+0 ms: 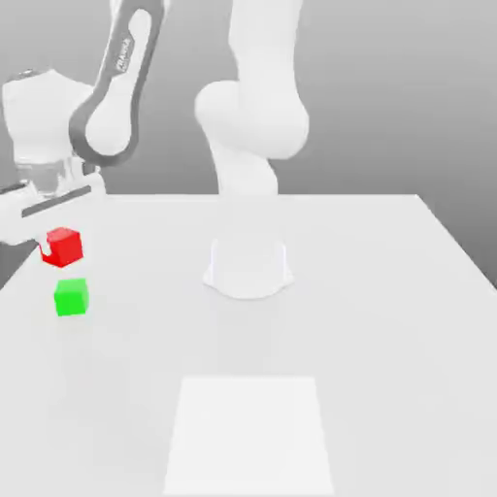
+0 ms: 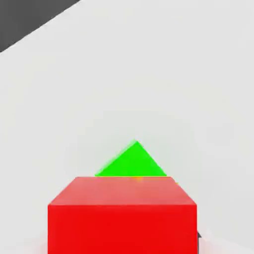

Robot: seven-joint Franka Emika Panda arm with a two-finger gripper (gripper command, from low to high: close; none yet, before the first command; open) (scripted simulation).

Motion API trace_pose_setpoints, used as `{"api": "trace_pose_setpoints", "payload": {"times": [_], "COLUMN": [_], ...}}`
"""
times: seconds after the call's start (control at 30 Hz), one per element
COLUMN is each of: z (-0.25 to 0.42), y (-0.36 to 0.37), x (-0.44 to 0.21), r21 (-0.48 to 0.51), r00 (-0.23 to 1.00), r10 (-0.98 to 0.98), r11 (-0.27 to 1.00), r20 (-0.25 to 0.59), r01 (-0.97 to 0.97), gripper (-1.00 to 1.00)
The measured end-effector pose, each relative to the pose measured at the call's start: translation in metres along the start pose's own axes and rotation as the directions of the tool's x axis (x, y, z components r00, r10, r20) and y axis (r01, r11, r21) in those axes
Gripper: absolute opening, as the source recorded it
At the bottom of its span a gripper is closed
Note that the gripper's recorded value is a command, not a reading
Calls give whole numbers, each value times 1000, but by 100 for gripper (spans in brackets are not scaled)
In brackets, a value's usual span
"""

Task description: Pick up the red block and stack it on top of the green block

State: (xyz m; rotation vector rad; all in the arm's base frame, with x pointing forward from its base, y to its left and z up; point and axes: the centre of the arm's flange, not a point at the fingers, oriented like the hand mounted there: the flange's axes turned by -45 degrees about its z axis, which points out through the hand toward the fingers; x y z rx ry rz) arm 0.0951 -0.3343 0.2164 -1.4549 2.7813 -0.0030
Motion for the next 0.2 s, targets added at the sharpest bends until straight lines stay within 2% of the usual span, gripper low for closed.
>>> {"api": "trace_pose_setpoints", "payload": {"times": [0.1, 0.13, 0.2], "z": [27, 33, 33], "y": [0, 1, 1], "x": [-1, -2, -2], "r21": [0, -1, -1], "r00": [1000, 1000, 1000], "r10": [-1, -1, -2], "r11": [1000, 1000, 1000], "r20": [0, -1, -1], "r01": [1, 1, 2], "gripper": [-100, 100, 100]}}
